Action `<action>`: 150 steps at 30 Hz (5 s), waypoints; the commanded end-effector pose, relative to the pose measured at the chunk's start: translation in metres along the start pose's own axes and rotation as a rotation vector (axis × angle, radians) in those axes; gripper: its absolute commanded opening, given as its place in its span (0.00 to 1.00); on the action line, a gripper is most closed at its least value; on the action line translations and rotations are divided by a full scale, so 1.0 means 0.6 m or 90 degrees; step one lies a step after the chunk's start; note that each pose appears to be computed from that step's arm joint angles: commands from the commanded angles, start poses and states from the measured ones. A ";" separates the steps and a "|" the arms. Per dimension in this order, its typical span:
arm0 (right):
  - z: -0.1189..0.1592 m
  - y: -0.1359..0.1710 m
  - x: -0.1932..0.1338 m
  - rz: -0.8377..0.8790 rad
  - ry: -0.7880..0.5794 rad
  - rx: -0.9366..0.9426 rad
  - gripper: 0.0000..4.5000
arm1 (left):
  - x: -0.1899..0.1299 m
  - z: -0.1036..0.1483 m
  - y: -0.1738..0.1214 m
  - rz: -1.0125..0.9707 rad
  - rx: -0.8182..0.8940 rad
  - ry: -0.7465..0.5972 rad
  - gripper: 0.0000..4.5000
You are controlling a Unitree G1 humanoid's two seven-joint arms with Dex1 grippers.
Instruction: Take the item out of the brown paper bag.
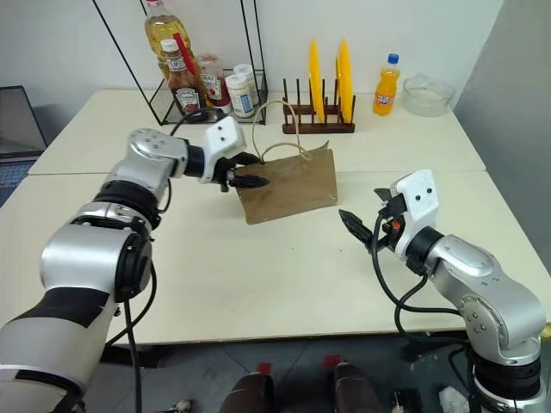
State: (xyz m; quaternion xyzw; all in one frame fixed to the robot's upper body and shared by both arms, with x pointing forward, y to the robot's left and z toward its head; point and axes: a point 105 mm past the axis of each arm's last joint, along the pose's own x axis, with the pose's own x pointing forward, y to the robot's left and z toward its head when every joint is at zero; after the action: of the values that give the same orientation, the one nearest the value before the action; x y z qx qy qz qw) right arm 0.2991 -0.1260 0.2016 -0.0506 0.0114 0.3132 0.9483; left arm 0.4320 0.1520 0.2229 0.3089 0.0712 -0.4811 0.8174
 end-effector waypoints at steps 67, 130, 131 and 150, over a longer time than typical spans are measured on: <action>0.039 -0.029 0.243 0.391 0.177 -0.575 0.07 | -0.138 -0.047 -0.283 0.143 -0.412 -0.133 1.00; -0.151 0.060 -0.022 0.585 -0.019 -0.635 0.82 | -0.031 -0.100 -0.442 -0.126 -0.514 -0.086 1.00; -0.148 0.059 -0.020 0.579 -0.021 -0.631 0.82 | -0.030 -0.101 -0.442 -0.127 -0.514 -0.087 1.00; -0.135 0.065 0.024 0.525 -0.037 -0.536 0.38 | -0.002 -0.099 -0.439 -0.144 -0.499 -0.094 1.00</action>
State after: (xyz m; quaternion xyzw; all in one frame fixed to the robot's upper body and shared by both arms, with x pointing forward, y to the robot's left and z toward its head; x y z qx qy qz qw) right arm 0.2830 -0.0951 0.1063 -0.4076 -0.1084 0.6458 0.6365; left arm 0.2249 0.0990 0.0688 -0.0706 0.2119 -0.5239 0.8220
